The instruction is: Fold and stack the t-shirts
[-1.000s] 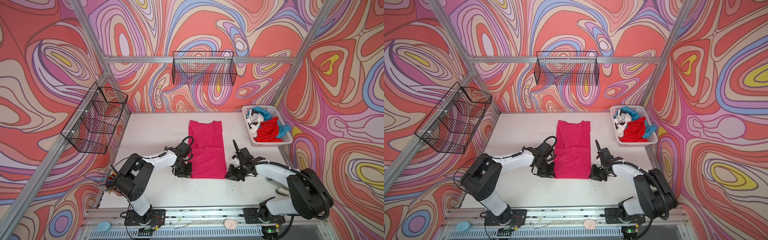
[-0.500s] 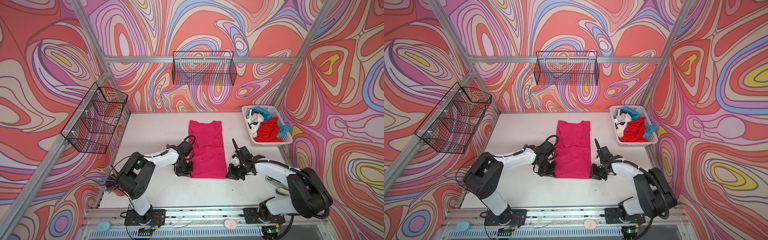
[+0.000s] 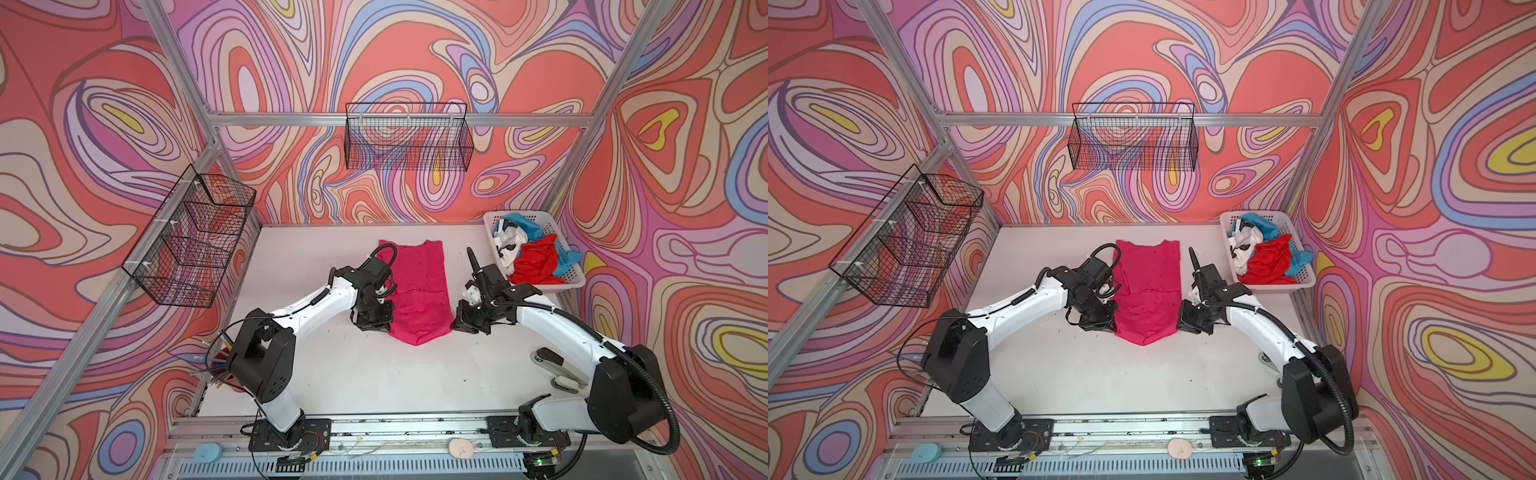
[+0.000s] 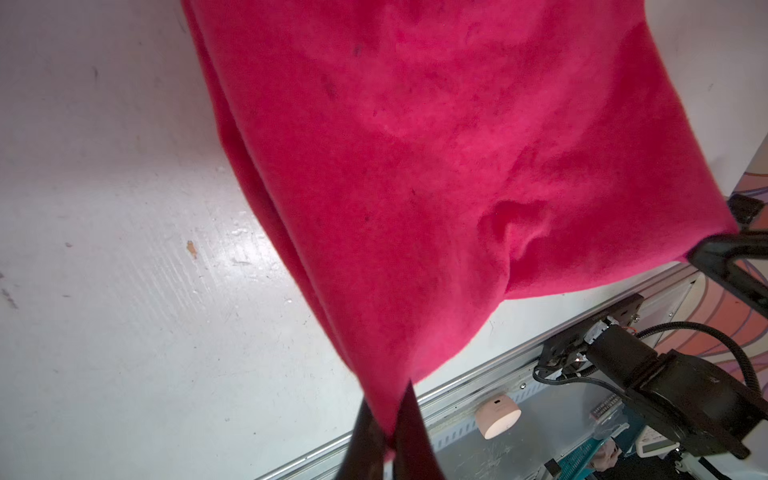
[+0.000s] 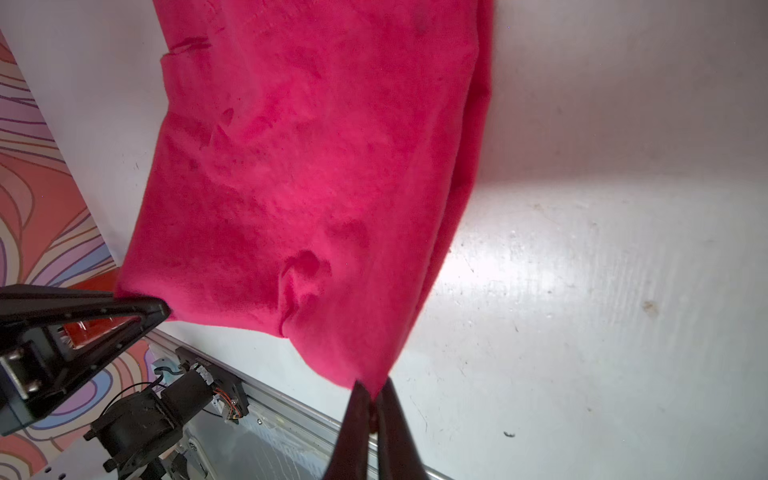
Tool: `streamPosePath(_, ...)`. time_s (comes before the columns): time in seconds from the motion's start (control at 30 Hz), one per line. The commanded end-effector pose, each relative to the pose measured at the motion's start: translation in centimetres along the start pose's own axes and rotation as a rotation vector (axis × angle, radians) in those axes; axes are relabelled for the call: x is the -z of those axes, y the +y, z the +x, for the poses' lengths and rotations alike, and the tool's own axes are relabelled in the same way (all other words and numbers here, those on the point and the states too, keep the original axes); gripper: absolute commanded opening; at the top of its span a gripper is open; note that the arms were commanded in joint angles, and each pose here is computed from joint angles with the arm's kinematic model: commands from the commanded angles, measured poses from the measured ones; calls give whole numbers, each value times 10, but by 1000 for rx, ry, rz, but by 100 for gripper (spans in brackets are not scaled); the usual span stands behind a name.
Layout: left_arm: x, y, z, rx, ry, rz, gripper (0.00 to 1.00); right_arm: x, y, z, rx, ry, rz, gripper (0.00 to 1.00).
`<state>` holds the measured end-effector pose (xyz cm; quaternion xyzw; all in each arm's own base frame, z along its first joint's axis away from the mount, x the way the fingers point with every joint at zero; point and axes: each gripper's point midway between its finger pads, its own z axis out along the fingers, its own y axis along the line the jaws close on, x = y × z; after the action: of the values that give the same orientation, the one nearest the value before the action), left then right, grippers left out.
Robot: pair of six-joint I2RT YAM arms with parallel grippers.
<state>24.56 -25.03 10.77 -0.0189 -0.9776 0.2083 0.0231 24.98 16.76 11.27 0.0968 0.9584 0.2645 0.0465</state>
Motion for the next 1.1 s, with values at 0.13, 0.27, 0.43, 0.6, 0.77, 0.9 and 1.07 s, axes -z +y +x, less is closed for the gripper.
streamPosePath(0.13, 16, 7, 39, 5, 78, -5, 0, 14, -5, 20, -78, 8, -1, 0)
streamPosePath(0.27, 19, 8, 46, 14, 65, -2, 0, 16, -4, 30, -56, 49, 27, 0)
streamPosePath(0.43, 18, 8, 54, 28, 77, 17, 0, 29, -9, 52, -109, 56, 33, 0)
streamPosePath(0.6, 19, 9, 73, 38, 112, 25, 0, 36, -18, 79, -184, 60, 22, 0)
streamPosePath(0.77, 12, 6, 75, 45, 110, 50, 0, 25, -16, 77, -187, 40, -15, 0)
streamPosePath(0.9, 11, -7, 50, -20, 89, 40, 0, 23, 4, 38, -89, -18, -4, 0)
streamPosePath(1.07, 29, -21, 13, -53, 45, 61, 0, 43, 32, -15, -40, -100, -6, 0)
